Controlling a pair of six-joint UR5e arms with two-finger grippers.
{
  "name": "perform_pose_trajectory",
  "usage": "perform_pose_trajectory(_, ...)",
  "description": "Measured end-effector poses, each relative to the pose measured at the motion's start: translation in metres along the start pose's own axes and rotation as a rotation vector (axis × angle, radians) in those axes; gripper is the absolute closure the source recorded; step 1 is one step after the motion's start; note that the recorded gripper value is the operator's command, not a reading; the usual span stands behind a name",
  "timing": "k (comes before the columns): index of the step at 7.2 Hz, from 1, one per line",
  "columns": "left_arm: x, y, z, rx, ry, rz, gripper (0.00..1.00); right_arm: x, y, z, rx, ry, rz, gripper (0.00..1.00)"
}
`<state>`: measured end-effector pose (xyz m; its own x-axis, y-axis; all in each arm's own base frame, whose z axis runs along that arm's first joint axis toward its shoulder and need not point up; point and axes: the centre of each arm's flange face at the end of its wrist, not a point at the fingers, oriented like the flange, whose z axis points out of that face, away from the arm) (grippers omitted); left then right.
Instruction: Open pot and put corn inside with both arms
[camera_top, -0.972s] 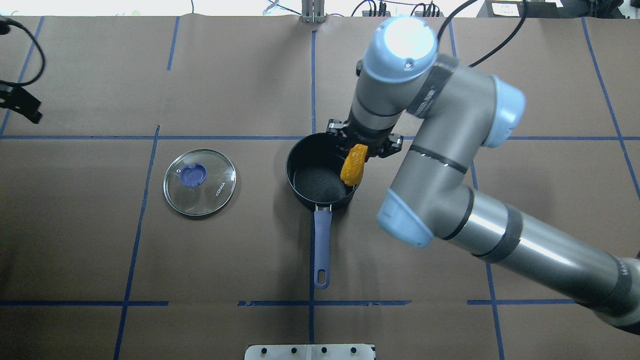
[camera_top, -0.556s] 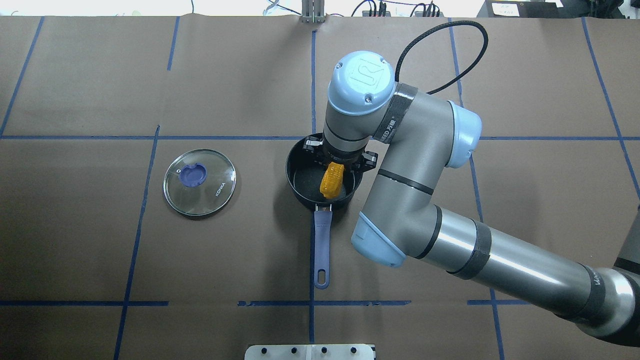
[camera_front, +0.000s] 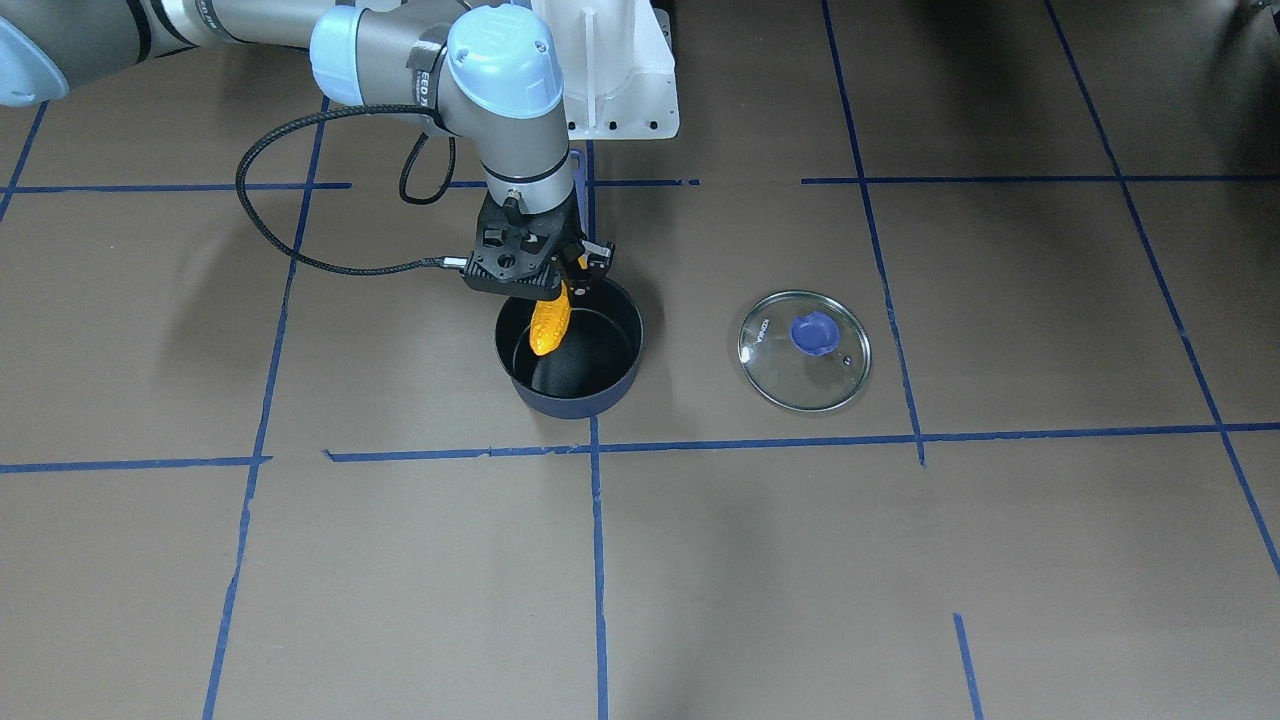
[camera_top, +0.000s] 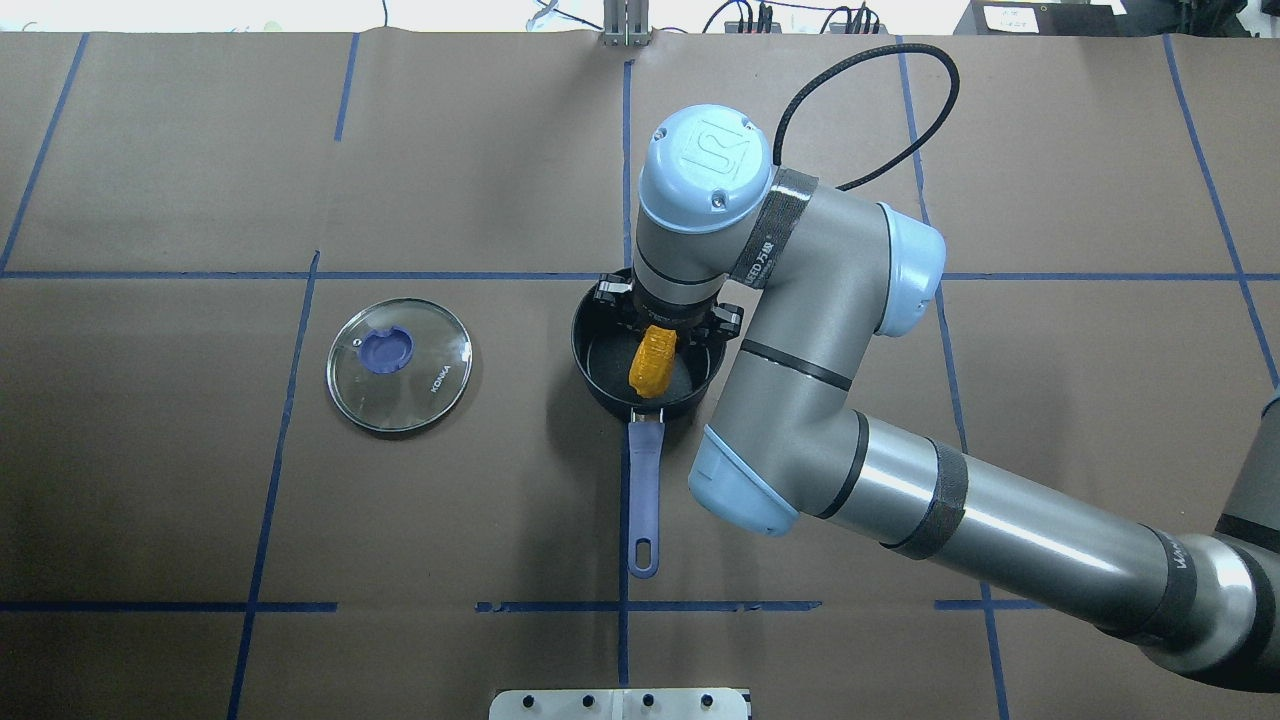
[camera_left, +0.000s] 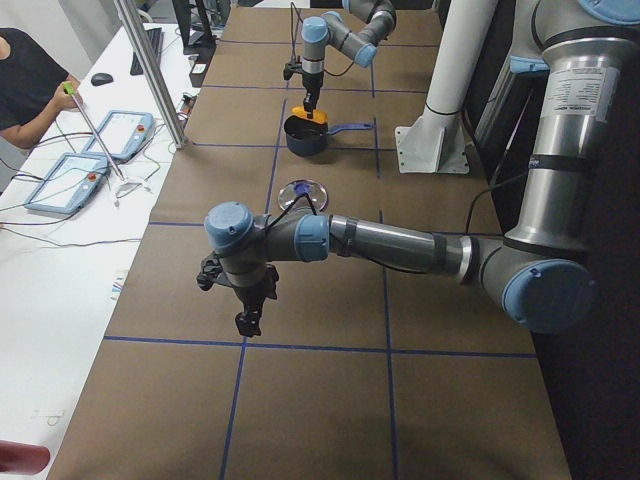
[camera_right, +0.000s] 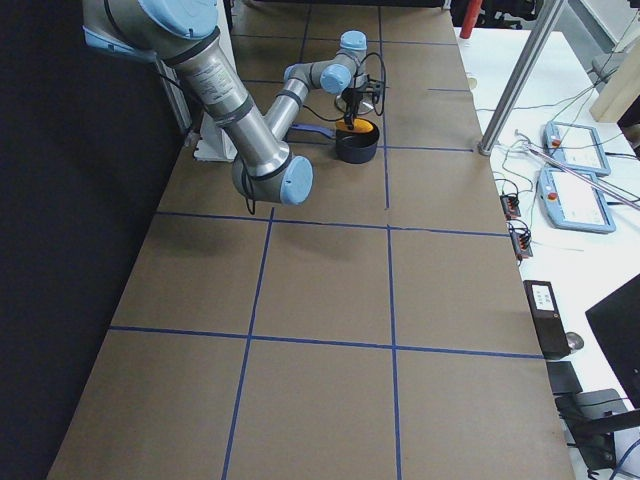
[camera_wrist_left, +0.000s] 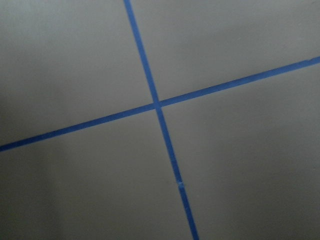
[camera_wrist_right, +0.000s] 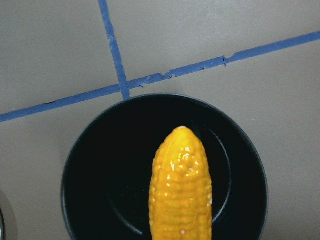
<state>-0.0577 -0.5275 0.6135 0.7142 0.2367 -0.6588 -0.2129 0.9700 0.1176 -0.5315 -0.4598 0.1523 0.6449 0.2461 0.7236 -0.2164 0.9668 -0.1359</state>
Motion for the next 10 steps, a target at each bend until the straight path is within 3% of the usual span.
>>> perform_pose_trajectory(1, -0.012, 0.006, 0.004, 0.0, 0.013, -0.031, 0.0, 0.0, 0.0, 0.0, 0.001, -0.005, -0.003, 0.0)
perform_pose_trajectory(6, -0.022, 0.021, 0.015, -0.009, 0.034, -0.137, 0.0, 0.008, -0.014, -0.009, 0.015, -0.033, -0.013, 0.0)
perform_pose_trajectory(8, -0.02, 0.034, 0.024, 0.0, 0.102, -0.17, 0.0, 0.047, -0.036, -0.024, 0.028, -0.04, -0.047, 0.0)
perform_pose_trajectory(10, -0.026, 0.054, 0.04, 0.015, 0.121, -0.161, 0.0, 0.103, -0.07, -0.044, 0.026, -0.046, -0.103, 0.0)
